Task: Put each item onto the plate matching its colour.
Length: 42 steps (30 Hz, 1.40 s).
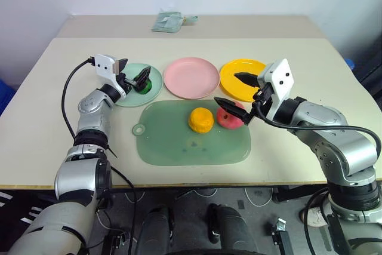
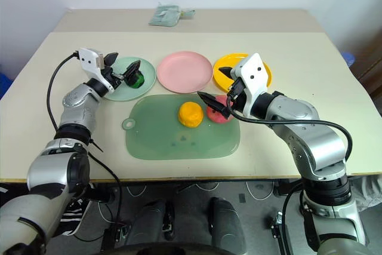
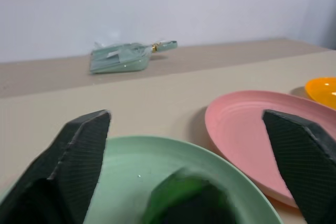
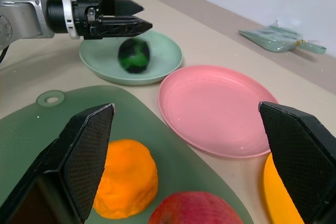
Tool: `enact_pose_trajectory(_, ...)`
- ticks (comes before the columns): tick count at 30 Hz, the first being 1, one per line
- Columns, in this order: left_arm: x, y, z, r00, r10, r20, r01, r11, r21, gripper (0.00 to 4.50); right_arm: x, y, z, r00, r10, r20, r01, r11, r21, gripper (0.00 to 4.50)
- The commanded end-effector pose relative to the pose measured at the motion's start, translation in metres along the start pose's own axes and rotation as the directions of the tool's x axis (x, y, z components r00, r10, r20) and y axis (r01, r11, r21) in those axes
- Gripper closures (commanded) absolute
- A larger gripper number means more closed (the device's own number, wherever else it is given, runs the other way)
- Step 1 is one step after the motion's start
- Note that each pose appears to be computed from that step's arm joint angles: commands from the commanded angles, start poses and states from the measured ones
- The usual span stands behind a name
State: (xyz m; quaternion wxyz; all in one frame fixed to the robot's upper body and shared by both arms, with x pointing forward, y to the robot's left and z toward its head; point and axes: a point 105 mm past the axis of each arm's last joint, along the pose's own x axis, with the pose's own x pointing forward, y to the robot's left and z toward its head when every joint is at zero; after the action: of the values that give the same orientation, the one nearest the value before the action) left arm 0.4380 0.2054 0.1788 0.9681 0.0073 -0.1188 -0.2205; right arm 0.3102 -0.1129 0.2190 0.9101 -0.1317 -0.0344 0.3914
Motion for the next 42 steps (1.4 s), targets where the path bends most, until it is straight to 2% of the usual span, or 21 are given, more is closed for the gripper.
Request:
enact_pose_trajectory(1, 0.003, 0.005, 0.036, 0.993, -0.023, 0.117, 0.020, 0.999, 0.027, 0.05, -0.003, -0.003, 0.014, 0.999, -0.009, 0.038, 0.012, 0.998, -0.064, 0.00)
enact_pose_trajectory(4, 0.002, -0.001, 0.048, 0.982, -0.105, 0.158, 0.104, 0.994, 0.019, 0.05, -0.002, -0.002, 0.015, 0.999, -0.006, 0.038, 0.008, 0.998, -0.069, 0.00)
enact_pose_trajectory(9, -0.005, -0.011, 0.060, 0.948, -0.274, 0.162, 0.278, 0.961, 0.002, 0.05, -0.001, 0.001, 0.020, 0.998, 0.007, 0.058, -0.002, 0.996, -0.086, 0.00)
enact_pose_trajectory(11, -0.019, -0.027, 0.065, 0.873, -0.462, 0.153, 0.474, 0.879, -0.049, 0.05, 0.001, 0.007, 0.019, 0.998, 0.044, 0.039, -0.040, 0.995, -0.090, 0.00)
enact_pose_trajectory(12, -0.028, -0.037, 0.067, 0.813, -0.563, 0.147, 0.578, 0.810, -0.098, 0.05, 0.002, 0.014, 0.018, 0.997, 0.072, 0.027, -0.068, 0.992, -0.108, 0.00)
enact_pose_trajectory(14, -0.043, -0.052, 0.066, 0.726, -0.677, 0.119, 0.687, 0.712, -0.144, 0.05, 0.003, 0.020, 0.016, 0.994, 0.106, 0.014, -0.104, 0.989, -0.107, 0.00)
enact_pose_trajectory(15, -0.047, -0.055, 0.066, 0.704, -0.702, 0.107, 0.710, 0.688, -0.153, 0.05, 0.004, 0.021, 0.015, 0.994, 0.110, 0.010, -0.109, 0.989, -0.102, 0.00)
enact_pose_trajectory(19, -0.067, -0.072, 0.062, 0.592, -0.805, 0.040, 0.789, 0.569, -0.231, 0.05, 0.001, -0.007, -0.015, 0.990, 0.005, -0.144, -0.018, 0.996, -0.091, 0.00)
enact_pose_trajectory(22, -0.077, -0.076, 0.056, 0.547, -0.837, -0.018, 0.808, 0.534, -0.248, 0.05, -0.001, -0.010, -0.026, 0.980, 0.002, -0.200, -0.012, 0.999, -0.046, 0.00)
enact_pose_trajectory(25, -0.083, -0.077, 0.054, 0.530, -0.847, -0.039, 0.819, 0.523, -0.236, 0.05, 0.001, -0.010, -0.029, 0.978, 0.004, -0.209, 0.000, 1.000, 0.019, 0.00)
enact_pose_trajectory(31, -0.088, -0.073, 0.052, 0.543, -0.838, -0.060, 0.810, 0.541, -0.227, 0.05, 0.012, -0.008, -0.031, 0.984, 0.013, -0.178, 0.017, 0.986, 0.164, 0.00)
enact_pose_trajectory(37, -0.096, -0.059, 0.054, 0.591, -0.802, -0.084, 0.777, 0.594, -0.209, 0.05, 0.015, -0.020, -0.049, 0.971, -0.047, -0.235, 0.092, 0.978, 0.187, 0.00)
enact_pose_trajectory(42, -0.101, -0.057, 0.053, 0.601, -0.795, -0.089, 0.769, 0.604, -0.208, 0.05, 0.015, -0.026, -0.063, 0.957, -0.065, -0.284, 0.126, 0.971, 0.203, 0.00)
